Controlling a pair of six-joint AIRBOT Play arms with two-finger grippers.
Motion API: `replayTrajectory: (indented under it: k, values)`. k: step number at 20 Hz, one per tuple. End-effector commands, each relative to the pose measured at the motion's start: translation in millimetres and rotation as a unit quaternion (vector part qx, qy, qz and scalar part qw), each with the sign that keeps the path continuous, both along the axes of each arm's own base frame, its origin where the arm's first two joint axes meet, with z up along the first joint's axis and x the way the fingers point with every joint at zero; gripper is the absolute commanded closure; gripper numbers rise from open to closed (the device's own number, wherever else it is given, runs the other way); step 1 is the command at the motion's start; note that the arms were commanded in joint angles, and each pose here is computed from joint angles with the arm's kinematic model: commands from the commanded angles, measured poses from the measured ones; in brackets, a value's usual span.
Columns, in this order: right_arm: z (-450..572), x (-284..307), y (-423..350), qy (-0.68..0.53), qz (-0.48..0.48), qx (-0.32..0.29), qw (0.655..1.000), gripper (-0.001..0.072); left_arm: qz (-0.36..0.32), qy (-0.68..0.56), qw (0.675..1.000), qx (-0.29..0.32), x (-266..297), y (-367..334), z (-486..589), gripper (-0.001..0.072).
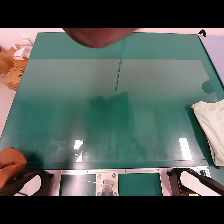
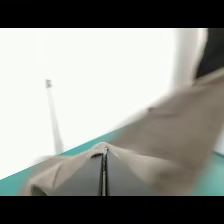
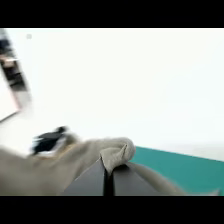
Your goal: Fold the shirts.
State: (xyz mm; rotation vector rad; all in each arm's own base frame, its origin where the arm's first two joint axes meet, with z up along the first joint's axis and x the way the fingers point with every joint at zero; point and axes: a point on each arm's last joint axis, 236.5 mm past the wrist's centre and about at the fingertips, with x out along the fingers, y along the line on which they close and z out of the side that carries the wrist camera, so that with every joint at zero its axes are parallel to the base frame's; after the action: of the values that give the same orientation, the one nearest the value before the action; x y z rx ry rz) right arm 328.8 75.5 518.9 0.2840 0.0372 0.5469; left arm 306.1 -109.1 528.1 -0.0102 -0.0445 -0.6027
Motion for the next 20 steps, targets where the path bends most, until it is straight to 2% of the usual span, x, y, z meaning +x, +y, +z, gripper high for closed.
replayTrajectory:
  k: [1, 6, 10, 14, 17, 18, 19, 20]
  values:
    - [-15, -18, -51, 0.012, -0.122, -0.040, 0.992, 0.0699, 0.080, 0.068, 0.994, 0.023, 16, 33, -43, 0.0681]
    - [-149, 48, -88, 0.169, -0.119, 0.005, 0.978, 0.0699, 0.065, 0.237, 0.969, -0.002, 101, 49, -168, 0.0681]
    - [-315, 106, -115, 0.304, -0.130, 0.053, 0.942, 0.0699, -0.025, 0.354, 0.933, -0.061, 174, 23, -277, 0.0681]
    - [-464, 148, -95, 0.427, -0.098, 0.059, 0.897, 0.0699, -0.069, 0.471, 0.879, -0.033, 217, -34, -420, 0.0681]
    - [-532, 165, -84, 0.481, -0.087, 0.063, 0.870, 0.0699, -0.054, 0.500, 0.863, -0.039, 241, -57, -486, 0.0679]
    - [-540, 167, -85, 0.488, -0.086, 0.065, 0.866, 0.0696, -0.040, 0.506, 0.860, -0.052, 247, -55, -493, 0.0643]
    - [-539, 167, -91, 0.490, -0.087, 0.066, 0.865, 0.0564, -0.028, 0.509, 0.858, -0.064, 251, -47, -494, 0.0289]
    - [-533, 163, -98, 0.493, -0.082, 0.069, 0.863, 0.0283, -0.023, 0.516, 0.853, -0.075, 252, -37, -490, 0.0035]
